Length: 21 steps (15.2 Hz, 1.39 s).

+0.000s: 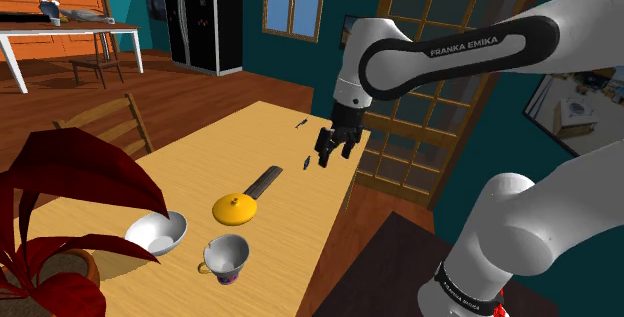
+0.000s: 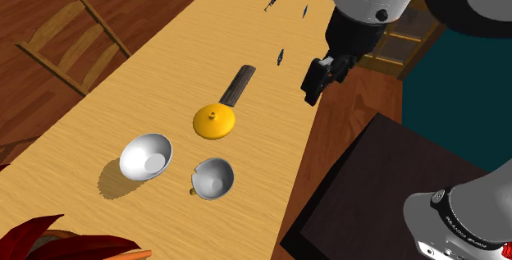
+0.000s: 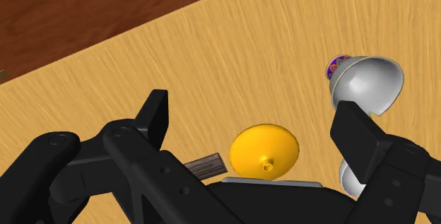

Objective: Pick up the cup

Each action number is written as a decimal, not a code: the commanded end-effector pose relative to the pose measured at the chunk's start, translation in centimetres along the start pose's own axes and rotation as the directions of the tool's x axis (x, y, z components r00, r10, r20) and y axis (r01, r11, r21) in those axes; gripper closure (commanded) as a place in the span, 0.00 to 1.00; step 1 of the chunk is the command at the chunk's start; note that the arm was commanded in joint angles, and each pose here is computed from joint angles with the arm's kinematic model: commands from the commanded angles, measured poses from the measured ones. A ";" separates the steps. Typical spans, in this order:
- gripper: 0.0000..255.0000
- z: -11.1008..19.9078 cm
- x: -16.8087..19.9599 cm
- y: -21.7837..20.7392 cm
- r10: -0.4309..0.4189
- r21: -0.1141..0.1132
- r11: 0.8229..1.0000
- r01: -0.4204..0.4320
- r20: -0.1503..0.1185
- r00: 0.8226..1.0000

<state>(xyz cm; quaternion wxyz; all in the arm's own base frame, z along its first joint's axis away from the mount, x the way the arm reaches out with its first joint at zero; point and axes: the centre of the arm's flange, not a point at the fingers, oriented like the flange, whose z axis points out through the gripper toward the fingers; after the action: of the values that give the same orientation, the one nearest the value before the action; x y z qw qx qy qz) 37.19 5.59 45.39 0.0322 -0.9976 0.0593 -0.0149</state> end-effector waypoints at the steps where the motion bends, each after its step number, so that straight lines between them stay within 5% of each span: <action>1: 0.00 2.3 0.8 -1.0 0.004 0.021 1.000 -0.004 -0.004 1.000; 21: 0.00 23.6 8.2 -12.0 0.030 0.219 0.975 -0.027 -0.008 1.000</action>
<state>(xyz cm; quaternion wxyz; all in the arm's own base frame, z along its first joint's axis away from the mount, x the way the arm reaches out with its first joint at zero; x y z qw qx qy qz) 46.94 17.45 23.98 0.1367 -0.9877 0.0707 -0.0260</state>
